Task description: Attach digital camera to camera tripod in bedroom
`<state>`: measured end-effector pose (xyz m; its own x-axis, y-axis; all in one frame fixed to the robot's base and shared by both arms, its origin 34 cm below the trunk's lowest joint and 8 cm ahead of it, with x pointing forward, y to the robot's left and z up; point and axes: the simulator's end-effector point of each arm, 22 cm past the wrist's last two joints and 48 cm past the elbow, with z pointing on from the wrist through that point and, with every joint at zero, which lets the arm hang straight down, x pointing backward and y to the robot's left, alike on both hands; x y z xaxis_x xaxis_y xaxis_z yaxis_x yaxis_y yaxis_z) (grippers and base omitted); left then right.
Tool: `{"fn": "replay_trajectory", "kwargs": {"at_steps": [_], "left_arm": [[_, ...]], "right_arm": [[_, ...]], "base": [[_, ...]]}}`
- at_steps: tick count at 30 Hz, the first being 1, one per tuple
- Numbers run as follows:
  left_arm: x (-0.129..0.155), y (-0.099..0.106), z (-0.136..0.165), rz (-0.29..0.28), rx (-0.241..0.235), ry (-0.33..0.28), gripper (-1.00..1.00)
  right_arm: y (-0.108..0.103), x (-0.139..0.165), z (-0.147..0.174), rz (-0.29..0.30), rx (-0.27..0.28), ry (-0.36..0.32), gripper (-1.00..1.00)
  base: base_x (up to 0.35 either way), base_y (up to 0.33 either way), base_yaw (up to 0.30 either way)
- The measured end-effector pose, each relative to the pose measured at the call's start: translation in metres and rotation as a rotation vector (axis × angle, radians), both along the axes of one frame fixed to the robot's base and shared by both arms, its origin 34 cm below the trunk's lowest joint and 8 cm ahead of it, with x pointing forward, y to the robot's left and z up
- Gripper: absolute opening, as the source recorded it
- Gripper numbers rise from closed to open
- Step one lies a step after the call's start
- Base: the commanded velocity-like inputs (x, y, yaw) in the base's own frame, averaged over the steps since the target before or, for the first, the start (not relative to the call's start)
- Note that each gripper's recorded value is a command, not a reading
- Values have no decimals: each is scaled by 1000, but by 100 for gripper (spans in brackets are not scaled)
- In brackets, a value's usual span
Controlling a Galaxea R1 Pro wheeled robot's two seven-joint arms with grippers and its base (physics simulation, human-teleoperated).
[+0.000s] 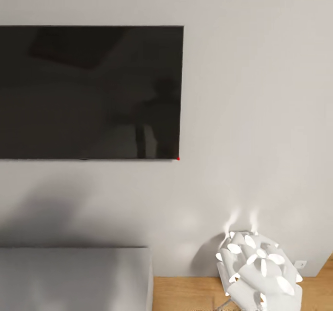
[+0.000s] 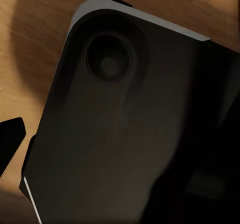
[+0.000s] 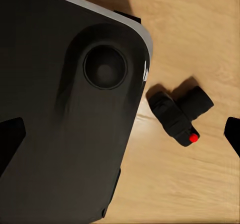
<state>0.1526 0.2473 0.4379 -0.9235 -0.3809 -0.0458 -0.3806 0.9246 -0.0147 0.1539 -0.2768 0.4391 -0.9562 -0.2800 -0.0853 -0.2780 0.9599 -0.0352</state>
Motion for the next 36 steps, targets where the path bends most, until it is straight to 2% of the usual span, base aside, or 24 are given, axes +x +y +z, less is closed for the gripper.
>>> {"fn": "replay_trajectory", "kwargs": {"at_steps": [8,22,36], "left_arm": [[0,0,0,1,1,0,100],[0,-1,0,1,0,-1,100],[0,0,0,1,1,0,100]], "right_arm": [[0,0,0,0,0,0,100],[0,0,0,0,0,0,100],[0,0,0,0,0,0,100]], "base": [[0,105,-245],[-69,250,-246],[-17,38,-245]]}}
